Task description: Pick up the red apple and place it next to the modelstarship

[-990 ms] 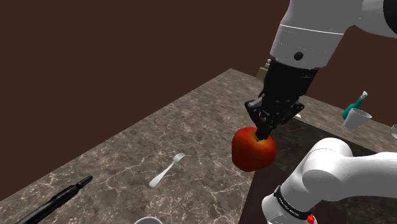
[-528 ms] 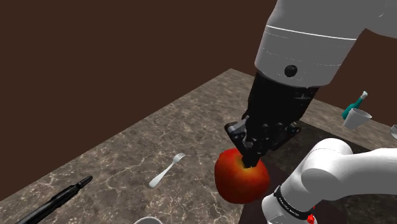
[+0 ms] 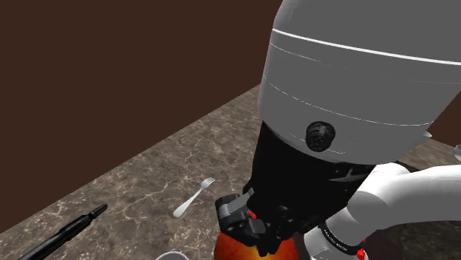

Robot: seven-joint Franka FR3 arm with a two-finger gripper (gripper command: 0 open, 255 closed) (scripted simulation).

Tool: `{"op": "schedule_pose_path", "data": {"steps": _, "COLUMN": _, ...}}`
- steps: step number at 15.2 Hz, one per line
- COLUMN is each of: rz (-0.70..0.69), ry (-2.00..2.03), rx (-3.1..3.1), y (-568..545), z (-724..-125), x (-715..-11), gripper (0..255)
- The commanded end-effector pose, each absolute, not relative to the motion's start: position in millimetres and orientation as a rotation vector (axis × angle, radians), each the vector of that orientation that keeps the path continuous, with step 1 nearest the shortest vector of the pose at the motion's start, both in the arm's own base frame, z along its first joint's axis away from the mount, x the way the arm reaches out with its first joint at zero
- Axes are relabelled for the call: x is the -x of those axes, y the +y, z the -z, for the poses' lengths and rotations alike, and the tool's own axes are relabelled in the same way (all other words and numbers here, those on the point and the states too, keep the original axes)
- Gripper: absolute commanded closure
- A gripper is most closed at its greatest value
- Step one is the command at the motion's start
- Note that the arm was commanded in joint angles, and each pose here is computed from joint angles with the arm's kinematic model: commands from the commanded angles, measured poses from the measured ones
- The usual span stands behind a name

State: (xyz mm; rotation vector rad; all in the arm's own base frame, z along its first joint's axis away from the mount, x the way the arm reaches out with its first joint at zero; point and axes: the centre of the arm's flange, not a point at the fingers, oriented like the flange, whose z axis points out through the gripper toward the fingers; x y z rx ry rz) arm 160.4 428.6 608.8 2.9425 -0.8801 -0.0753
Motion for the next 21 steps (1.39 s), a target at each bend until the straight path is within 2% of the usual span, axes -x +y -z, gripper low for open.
{"op": "schedule_pose_path", "data": {"steps": 1, "rz": 0.077, "ry": -0.881, "rx": -2.943, "y": 454, "z": -611, "x": -156, "gripper": 255}}
{"op": "schedule_pose_path", "data": {"steps": 13, "rz": 0.077, "ry": -0.881, "rx": -2.943, "y": 607, "z": -611, "x": -131, "gripper": 255}}
{"op": "schedule_pose_path", "data": {"steps": 21, "rz": 0.077, "ry": -0.881, "rx": -2.943, "y": 607, "z": -569, "x": -131, "gripper": 255}}
